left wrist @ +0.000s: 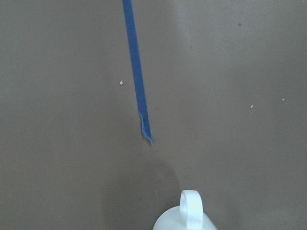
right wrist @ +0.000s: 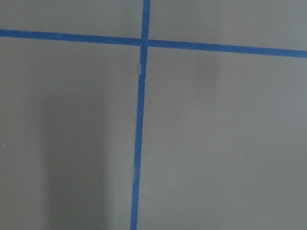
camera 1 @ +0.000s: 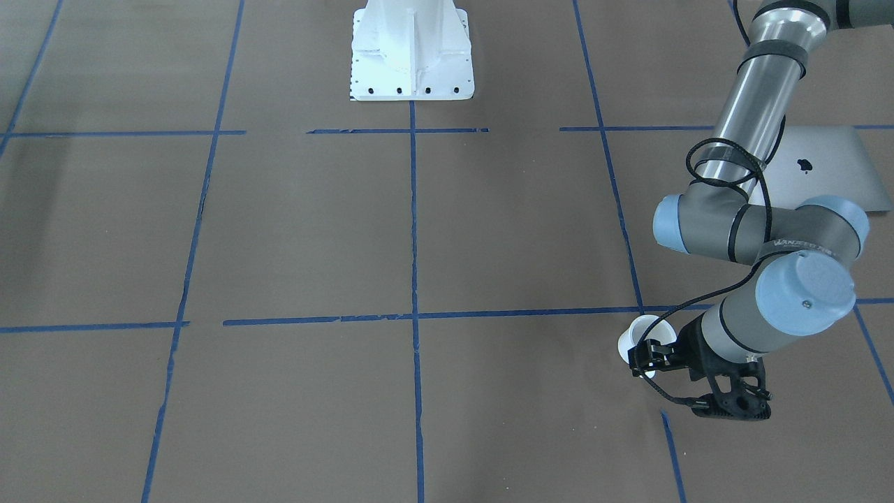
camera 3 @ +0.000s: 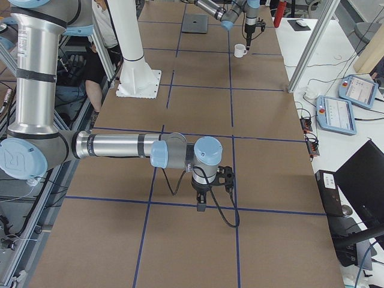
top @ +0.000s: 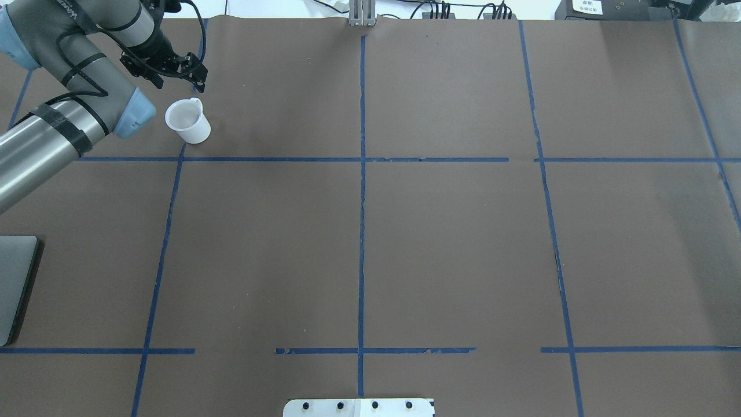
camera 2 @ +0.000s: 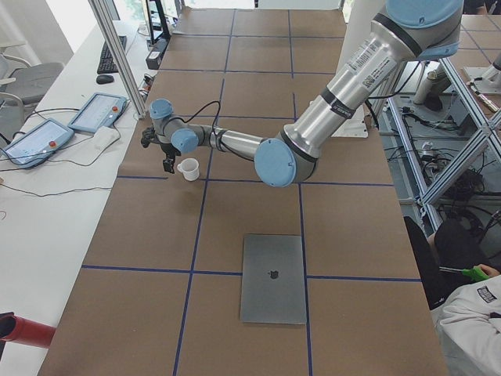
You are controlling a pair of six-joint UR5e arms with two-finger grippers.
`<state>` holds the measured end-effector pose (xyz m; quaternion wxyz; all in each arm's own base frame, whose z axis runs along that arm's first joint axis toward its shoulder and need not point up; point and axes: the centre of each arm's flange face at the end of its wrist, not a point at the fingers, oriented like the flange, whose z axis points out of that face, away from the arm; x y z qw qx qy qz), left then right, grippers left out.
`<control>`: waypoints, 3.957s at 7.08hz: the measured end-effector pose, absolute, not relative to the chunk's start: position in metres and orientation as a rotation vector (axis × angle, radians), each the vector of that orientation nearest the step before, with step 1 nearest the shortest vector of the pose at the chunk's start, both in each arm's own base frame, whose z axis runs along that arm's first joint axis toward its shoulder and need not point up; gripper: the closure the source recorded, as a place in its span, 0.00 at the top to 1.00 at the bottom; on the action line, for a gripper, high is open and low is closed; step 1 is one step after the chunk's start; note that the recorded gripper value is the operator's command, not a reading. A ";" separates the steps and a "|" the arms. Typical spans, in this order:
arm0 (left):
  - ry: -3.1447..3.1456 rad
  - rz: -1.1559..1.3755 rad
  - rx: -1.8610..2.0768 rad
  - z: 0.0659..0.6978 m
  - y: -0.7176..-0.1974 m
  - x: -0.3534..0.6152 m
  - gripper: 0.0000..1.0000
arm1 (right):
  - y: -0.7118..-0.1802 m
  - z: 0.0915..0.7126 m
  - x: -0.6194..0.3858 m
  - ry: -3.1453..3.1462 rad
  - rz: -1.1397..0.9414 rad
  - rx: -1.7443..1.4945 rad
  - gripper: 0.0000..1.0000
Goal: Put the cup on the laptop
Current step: 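Close the left gripper on the white mug's rim, then lift the mug and carry it toward the silver laptop with the left gripper, then lower the held mug onto the laptop lid and open the left gripper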
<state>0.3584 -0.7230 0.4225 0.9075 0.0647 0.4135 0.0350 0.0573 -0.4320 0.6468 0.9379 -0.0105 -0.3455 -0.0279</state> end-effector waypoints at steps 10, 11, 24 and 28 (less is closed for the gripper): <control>0.815 0.030 0.119 0.428 -0.707 0.339 0.00 | -0.432 0.647 0.057 -0.706 -0.057 -0.021 1.00; 0.808 0.021 0.118 0.435 -0.677 0.308 0.00 | -0.432 0.647 0.057 -0.706 -0.057 -0.022 1.00; 0.770 0.044 0.093 0.733 -0.350 0.098 0.00 | -0.432 0.647 0.057 -0.706 -0.057 -0.022 1.00; 0.772 0.037 0.087 0.736 -0.347 0.094 0.64 | -0.432 0.647 0.057 -0.706 -0.057 -0.021 1.00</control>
